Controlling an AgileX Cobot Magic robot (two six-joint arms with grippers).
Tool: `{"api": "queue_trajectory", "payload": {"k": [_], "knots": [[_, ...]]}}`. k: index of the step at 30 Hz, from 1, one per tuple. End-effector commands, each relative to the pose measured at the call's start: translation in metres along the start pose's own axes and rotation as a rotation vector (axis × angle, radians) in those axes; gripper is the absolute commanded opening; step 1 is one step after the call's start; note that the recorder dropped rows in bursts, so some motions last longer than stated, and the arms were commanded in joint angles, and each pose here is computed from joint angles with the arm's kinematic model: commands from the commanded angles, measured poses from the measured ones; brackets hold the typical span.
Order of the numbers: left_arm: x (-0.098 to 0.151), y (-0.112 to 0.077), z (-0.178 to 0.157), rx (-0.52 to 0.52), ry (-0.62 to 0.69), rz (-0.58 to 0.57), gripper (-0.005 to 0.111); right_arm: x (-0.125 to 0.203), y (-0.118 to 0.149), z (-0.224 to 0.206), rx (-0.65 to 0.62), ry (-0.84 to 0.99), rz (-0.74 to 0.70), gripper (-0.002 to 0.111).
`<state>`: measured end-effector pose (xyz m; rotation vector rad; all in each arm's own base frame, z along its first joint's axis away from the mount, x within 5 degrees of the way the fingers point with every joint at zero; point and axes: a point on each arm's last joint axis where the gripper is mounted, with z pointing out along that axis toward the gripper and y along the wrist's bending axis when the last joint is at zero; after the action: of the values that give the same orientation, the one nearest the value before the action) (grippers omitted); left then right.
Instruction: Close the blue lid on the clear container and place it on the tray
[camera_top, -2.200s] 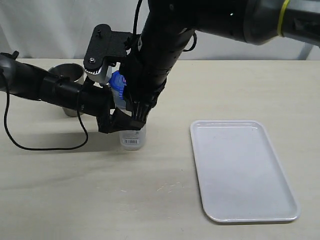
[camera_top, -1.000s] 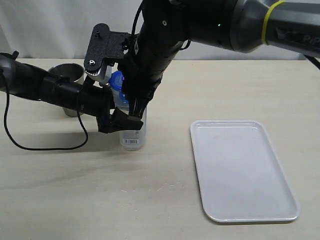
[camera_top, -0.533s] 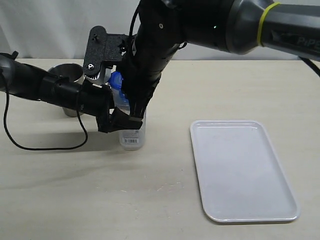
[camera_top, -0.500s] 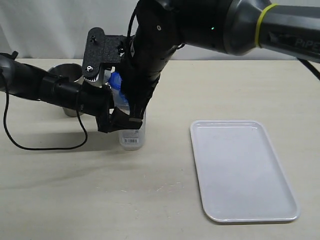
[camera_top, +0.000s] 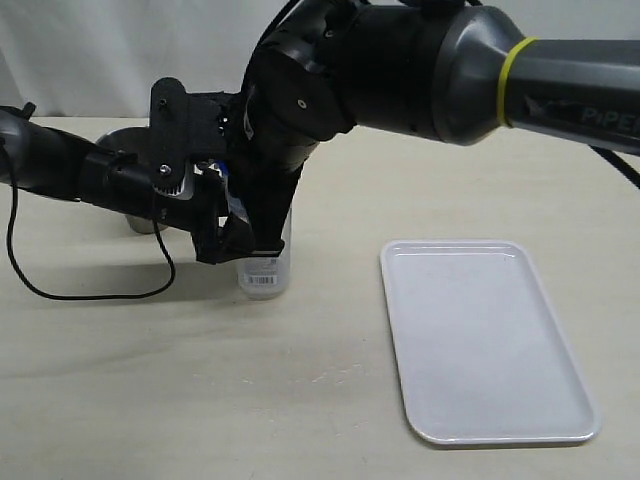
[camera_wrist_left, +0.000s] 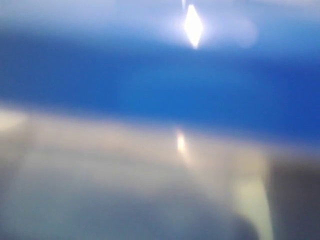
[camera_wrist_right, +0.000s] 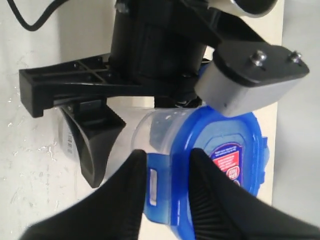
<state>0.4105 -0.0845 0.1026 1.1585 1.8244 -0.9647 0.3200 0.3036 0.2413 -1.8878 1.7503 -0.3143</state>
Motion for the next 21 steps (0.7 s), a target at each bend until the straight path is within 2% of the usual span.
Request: {"api": "queue_trajectory", "payload": {"k": [1, 10, 13, 14, 18, 21], "knots": [[-0.001, -0.007, 0.003, 0.067, -0.004, 0.044, 0.000, 0.020, 0.030, 0.040, -0.147, 0.140, 0.000, 0.024], [-0.001, -0.007, 0.003, 0.066, -0.004, 0.044, 0.000, 0.021, 0.032, 0.038, -0.169, 0.151, -0.005, 0.024], [0.000, -0.006, 0.003, 0.048, 0.008, 0.045, 0.000, 0.019, 0.022, 0.015, -0.129, 0.114, 0.031, 0.024], [0.000, -0.005, 0.003, 0.043, 0.010, 0.045, 0.000, 0.017, 0.020, 0.007, -0.126, 0.094, 0.049, 0.026], [0.000, -0.005, 0.003, 0.039, 0.013, 0.045, 0.000, 0.010, 0.010, -0.027, -0.102, -0.029, 0.151, 0.051], [0.000, -0.005, 0.003, 0.039, 0.013, 0.045, 0.000, 0.009, 0.002, -0.049, -0.057, -0.074, 0.223, 0.052]]}}
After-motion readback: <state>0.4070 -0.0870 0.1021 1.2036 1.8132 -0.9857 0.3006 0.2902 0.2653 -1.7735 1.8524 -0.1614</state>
